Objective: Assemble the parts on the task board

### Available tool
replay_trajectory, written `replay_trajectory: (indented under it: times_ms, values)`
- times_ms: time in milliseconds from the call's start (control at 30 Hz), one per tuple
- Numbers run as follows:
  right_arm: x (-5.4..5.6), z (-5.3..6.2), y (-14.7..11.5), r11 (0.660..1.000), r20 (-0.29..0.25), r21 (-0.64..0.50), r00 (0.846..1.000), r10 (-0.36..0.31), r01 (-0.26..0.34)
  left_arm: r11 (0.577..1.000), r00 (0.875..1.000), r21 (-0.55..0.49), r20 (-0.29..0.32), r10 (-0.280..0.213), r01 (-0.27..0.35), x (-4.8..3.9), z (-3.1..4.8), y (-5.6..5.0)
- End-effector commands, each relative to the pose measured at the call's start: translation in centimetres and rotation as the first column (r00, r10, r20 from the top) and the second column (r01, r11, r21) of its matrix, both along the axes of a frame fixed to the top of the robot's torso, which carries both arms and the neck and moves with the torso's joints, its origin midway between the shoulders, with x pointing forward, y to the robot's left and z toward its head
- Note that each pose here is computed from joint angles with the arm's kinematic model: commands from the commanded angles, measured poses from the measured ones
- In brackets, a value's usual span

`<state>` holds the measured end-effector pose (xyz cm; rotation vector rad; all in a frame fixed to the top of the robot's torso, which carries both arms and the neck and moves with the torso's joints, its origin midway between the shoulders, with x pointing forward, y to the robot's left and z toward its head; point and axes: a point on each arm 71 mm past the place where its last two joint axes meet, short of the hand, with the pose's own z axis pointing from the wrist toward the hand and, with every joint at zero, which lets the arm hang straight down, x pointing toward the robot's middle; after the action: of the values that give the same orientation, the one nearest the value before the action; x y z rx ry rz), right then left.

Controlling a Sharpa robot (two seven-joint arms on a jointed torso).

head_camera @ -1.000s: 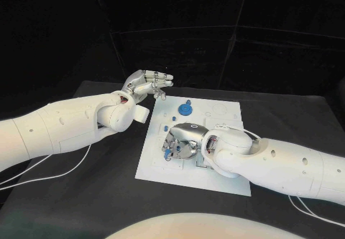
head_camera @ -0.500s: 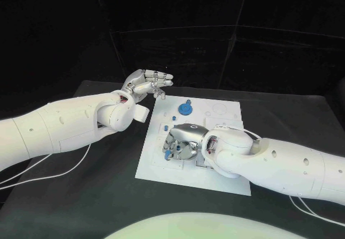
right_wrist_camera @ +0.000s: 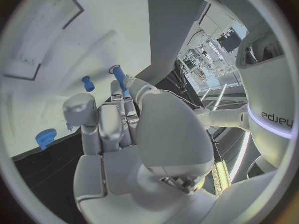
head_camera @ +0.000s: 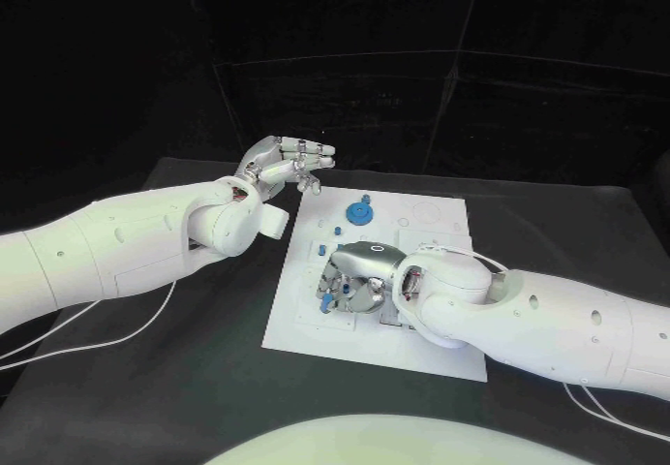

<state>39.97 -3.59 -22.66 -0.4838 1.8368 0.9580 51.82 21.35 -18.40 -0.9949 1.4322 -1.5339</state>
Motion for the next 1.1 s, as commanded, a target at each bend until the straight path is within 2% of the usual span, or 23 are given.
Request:
replay_trajectory:
  times_ms: [33, 467, 1100]
  values:
    - [0.00, -0.17, -0.08, 1.000, 0.012, -0.021, 1.000, -0.005, 0.006, 1.000, 1.000, -0.008, 0.001, -0.013, 0.013, -0.03, 0.09, -0.15]
    - [-0.08, 0.03, -0.13, 1.000, 0.033, -0.012, 0.999, -0.012, 0.013, 1.000, 1.000, -0.008, 0.000, -0.013, 0.013, -0.06, 0.08, -0.09]
    - [-0.14, -0.18, 0.05, 0.999, 0.019, -0.041, 1.000, -0.007, 0.008, 1.000, 1.000, -0.008, 0.000, -0.013, 0.013, -0.06, 0.08, -0.05]
